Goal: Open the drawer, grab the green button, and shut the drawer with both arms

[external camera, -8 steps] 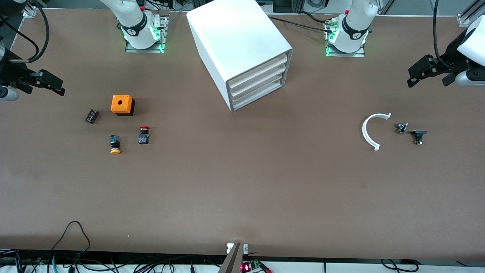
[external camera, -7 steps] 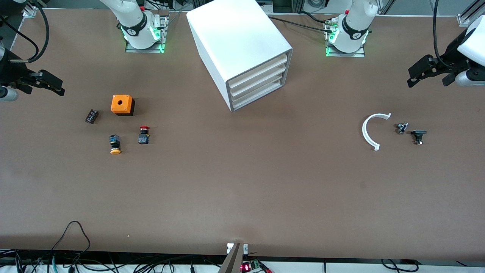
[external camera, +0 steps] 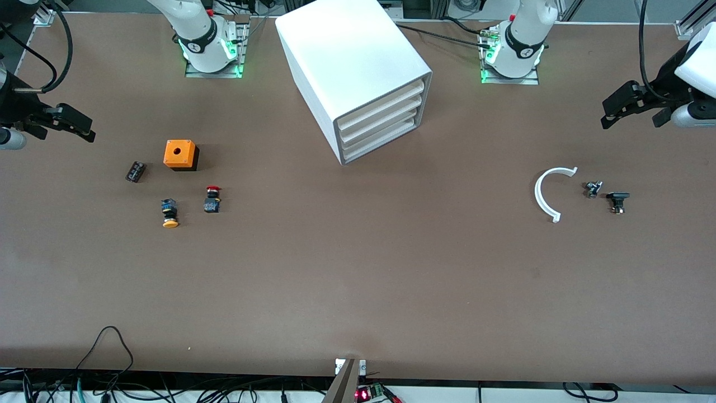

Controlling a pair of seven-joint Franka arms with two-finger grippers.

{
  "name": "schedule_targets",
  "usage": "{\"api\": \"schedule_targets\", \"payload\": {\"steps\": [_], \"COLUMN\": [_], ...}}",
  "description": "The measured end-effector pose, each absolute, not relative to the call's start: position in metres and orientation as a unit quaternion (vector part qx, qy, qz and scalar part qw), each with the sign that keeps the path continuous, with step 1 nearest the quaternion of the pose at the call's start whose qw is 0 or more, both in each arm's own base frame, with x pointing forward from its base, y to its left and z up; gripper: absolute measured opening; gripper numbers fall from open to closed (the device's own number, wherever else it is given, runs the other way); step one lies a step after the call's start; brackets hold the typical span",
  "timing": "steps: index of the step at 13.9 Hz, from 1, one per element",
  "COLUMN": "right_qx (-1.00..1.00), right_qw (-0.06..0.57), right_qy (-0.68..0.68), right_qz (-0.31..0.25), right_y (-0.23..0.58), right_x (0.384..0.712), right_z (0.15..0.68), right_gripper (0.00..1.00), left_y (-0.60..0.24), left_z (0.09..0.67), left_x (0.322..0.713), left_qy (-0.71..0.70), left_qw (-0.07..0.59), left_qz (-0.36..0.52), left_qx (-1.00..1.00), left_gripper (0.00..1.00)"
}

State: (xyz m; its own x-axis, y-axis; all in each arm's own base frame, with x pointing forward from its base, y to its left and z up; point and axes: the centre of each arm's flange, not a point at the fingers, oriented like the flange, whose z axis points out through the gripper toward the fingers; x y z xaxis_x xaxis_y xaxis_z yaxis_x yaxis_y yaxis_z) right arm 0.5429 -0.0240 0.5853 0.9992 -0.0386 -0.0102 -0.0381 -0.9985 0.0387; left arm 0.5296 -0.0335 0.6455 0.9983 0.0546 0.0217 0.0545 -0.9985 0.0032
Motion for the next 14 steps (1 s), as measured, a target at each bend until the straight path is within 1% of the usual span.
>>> {"api": "schedule_targets", "payload": {"steps": [8,12,14], "right_qx": [1.000,1.000,1.000], "right_qw": [0.019,0.019,0.020], "right_qy": [-0.023,-0.025,-0.024], "right_qz": [0.003,0.003,0.001], "right_y": [-0.024,-0.024,-0.023], "right_x": [0.545,0.545,0.547], "right_z": [0.587,0.586,0.583], "right_gripper": [1.00,1.00,1.00], "left_y": [-0.045,-0.065,-0.089], "left_z": [0.643,0.629,0.610], "left_x": [0.530,0.534,0.534], "left_qy": [0.015,-0.003,-0.024], "left_qw": [0.001,0.004,0.001], "left_qz": [0.007,-0.009,-0.029], "left_qx": [1.000,1.000,0.999], "left_gripper": [1.00,1.00,1.00]}}
